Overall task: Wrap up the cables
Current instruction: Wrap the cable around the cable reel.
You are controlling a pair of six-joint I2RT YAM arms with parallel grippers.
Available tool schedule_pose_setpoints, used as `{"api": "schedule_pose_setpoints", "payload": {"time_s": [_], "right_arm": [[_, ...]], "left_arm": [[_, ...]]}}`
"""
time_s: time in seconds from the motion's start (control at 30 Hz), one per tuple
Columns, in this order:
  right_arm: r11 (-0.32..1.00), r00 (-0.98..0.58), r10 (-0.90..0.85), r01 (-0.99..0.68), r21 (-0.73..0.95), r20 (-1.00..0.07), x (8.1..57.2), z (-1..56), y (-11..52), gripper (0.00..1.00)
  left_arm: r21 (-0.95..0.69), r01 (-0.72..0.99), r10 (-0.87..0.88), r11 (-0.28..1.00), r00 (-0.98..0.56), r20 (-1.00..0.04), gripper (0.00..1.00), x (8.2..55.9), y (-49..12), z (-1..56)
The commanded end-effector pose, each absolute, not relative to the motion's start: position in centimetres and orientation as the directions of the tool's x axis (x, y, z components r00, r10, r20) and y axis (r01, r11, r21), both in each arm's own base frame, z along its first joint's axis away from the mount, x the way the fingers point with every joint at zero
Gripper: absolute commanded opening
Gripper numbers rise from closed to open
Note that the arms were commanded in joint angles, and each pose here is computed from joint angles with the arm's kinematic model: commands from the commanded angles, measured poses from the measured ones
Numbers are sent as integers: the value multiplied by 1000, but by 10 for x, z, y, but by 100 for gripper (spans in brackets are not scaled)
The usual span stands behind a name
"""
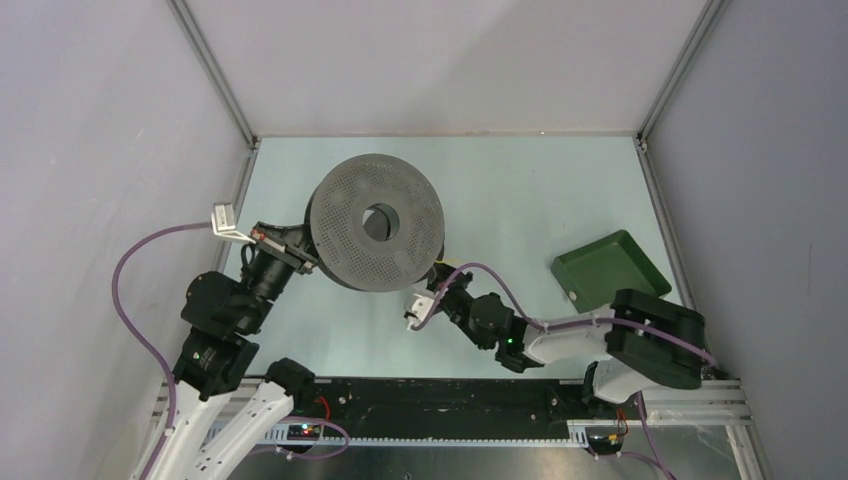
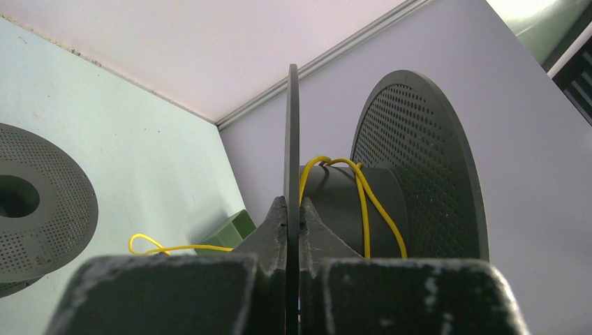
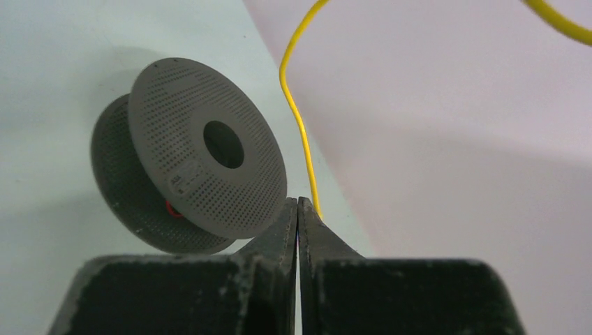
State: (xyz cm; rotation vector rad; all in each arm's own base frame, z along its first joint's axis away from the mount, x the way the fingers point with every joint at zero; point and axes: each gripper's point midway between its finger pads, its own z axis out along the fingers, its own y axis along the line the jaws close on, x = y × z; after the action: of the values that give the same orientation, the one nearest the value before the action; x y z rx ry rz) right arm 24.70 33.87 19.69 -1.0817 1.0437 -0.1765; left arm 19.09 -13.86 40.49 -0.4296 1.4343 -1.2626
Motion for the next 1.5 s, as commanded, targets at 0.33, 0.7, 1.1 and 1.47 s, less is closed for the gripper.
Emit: {"api": "schedule_pose_setpoints", "payload": {"time_s": [0.33,0.7,1.1,1.47], "right_arm": [[395,550,-315,-665,-634,-773,203,220,338,48],[447,588,-472,-482,-753,-657,234,232,346,55],[478,645,-513,-333,-813,-566,246,258,364,54],[401,618,-607,-305,-864,-499,274,238,370,55]], "left_arm": [[-871,405,-901,279,-204,-384,0,189,-117,436],[-880,398,-913,260,-194,-358,0,187,-112,437],[-883,389,-912,261,-200,-358,0,189,-114,433],[-877,401,-912,264,-193,-362,0,187,-112,438]]}}
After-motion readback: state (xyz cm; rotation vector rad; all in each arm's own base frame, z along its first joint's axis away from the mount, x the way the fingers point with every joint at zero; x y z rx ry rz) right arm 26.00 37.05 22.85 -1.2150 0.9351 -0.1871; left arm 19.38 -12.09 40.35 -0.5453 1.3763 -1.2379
